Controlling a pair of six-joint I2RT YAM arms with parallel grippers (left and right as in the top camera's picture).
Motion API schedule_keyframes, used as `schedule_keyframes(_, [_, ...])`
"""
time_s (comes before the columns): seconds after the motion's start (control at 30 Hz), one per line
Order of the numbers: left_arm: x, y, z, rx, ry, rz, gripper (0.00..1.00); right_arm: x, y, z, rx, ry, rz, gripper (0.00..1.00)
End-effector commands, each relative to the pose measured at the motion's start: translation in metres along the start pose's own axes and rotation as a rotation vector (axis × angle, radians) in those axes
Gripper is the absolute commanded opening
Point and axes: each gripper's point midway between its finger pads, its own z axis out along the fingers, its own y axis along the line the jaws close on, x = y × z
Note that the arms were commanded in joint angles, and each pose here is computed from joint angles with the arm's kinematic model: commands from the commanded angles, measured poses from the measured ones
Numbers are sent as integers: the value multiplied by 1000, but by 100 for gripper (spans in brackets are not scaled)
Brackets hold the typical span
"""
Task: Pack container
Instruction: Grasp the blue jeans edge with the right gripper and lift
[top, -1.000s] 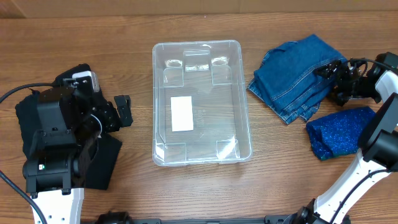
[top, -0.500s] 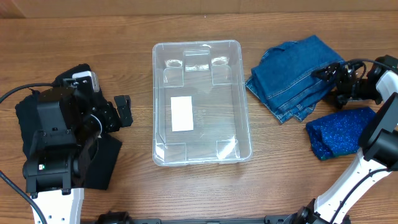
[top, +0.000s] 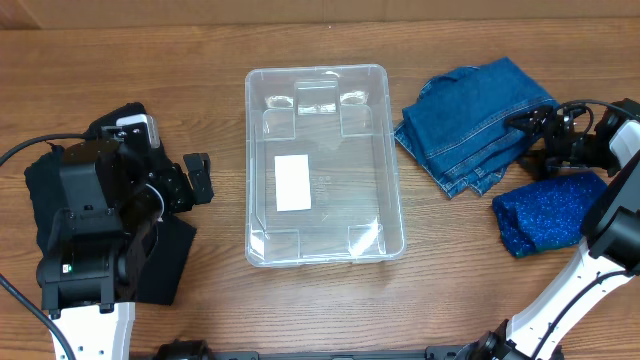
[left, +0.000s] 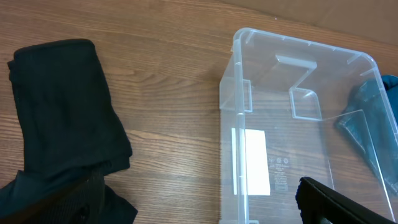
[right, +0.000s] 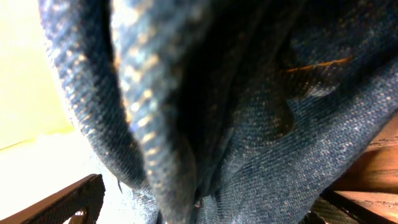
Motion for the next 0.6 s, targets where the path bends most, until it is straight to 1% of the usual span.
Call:
schedule_keyframes(0.0, [-10,-3,-7,-1,-32,32,100,28,-59,49,206,102,104,100])
schedule_keyframes(0.23, [-10,-3,-7,0,-31,32,100,21,-40,80,216,75,68,100])
schedule_keyframes(0.3, [-10,-3,-7,-1,-32,32,100,20,-41,87,260,59,80,100])
schedule_keyframes(0.47, [-10,-3,-7,0,-31,32,100,18,-61,92,454,-2,146,100])
schedule_keyframes(0.57, [-10,-3,-7,0,-31,32,100,18,-61,94,471,-10,137,100])
